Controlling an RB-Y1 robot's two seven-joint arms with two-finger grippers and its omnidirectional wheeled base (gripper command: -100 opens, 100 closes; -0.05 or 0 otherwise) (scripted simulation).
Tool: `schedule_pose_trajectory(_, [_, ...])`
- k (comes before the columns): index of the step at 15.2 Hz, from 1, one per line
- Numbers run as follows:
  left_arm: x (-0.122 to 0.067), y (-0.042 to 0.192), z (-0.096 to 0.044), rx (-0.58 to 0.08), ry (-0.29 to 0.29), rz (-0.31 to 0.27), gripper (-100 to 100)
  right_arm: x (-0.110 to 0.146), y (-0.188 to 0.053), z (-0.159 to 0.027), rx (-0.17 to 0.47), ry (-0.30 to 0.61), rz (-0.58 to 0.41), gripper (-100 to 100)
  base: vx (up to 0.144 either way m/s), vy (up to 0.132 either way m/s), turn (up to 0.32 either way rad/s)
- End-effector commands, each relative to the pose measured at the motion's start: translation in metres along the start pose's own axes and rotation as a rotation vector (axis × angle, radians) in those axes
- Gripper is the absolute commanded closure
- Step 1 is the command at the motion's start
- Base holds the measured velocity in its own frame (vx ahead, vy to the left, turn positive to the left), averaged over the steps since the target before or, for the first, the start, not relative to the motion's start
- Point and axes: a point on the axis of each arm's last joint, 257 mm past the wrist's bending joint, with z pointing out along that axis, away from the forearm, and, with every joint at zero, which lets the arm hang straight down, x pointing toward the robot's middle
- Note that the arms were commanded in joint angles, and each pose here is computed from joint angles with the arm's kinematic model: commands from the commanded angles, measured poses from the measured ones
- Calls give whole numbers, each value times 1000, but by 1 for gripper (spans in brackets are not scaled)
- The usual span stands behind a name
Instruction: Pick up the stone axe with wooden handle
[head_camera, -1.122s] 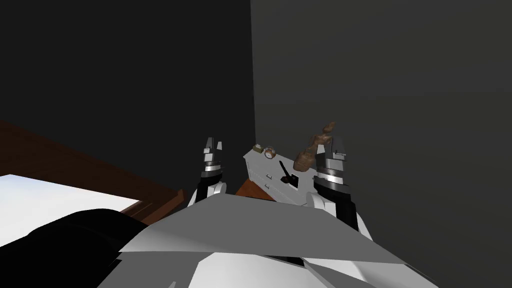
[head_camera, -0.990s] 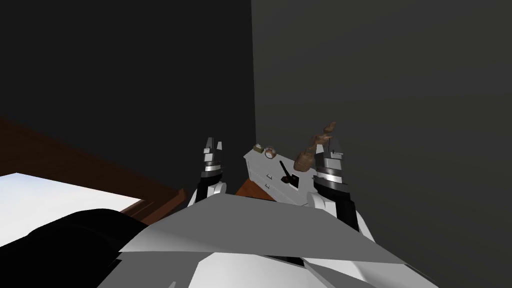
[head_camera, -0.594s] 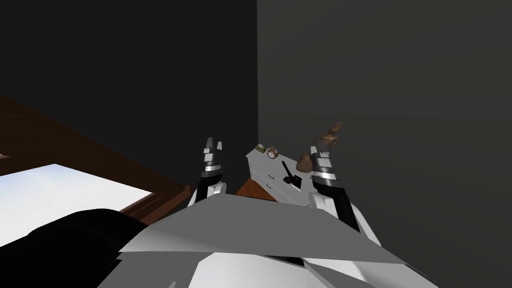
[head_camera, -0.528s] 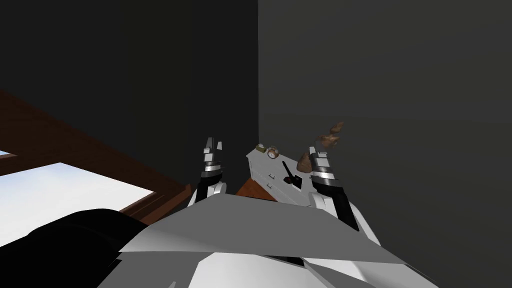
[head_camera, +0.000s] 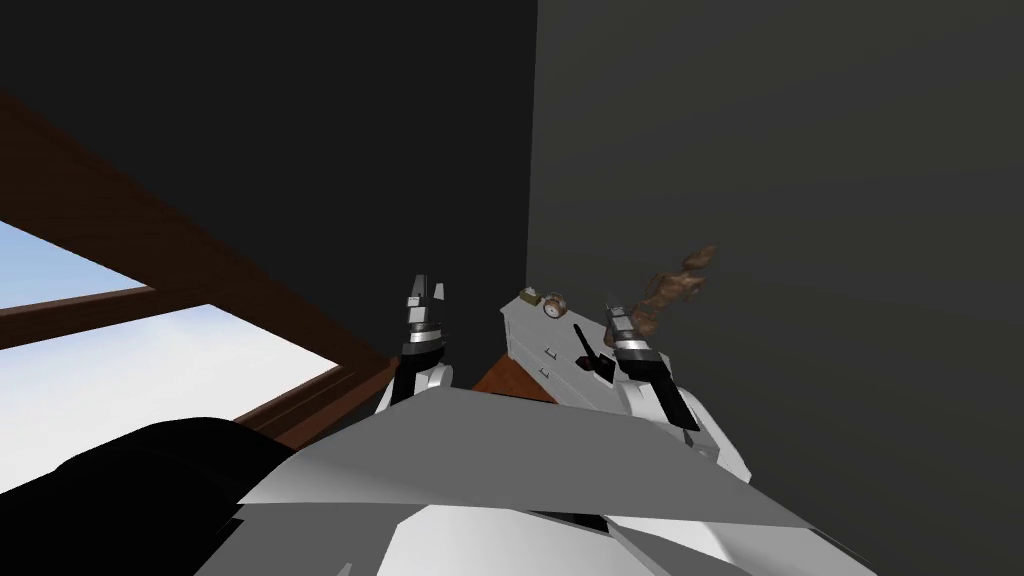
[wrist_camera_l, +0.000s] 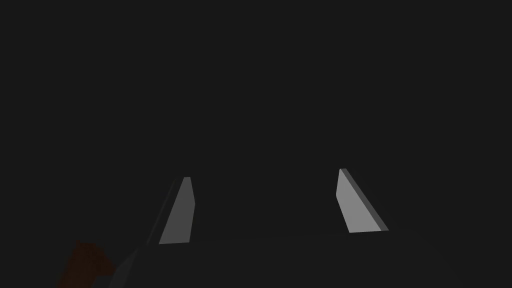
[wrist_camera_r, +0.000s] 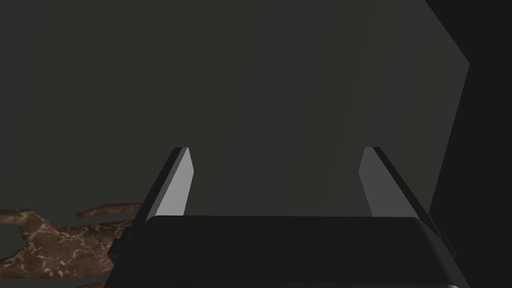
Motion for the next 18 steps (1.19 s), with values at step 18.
schedule_pose_trajectory(18, [0,0,0,0,0,0,0,24,-205,-8,441,308,-398,-100,-13,32,136])
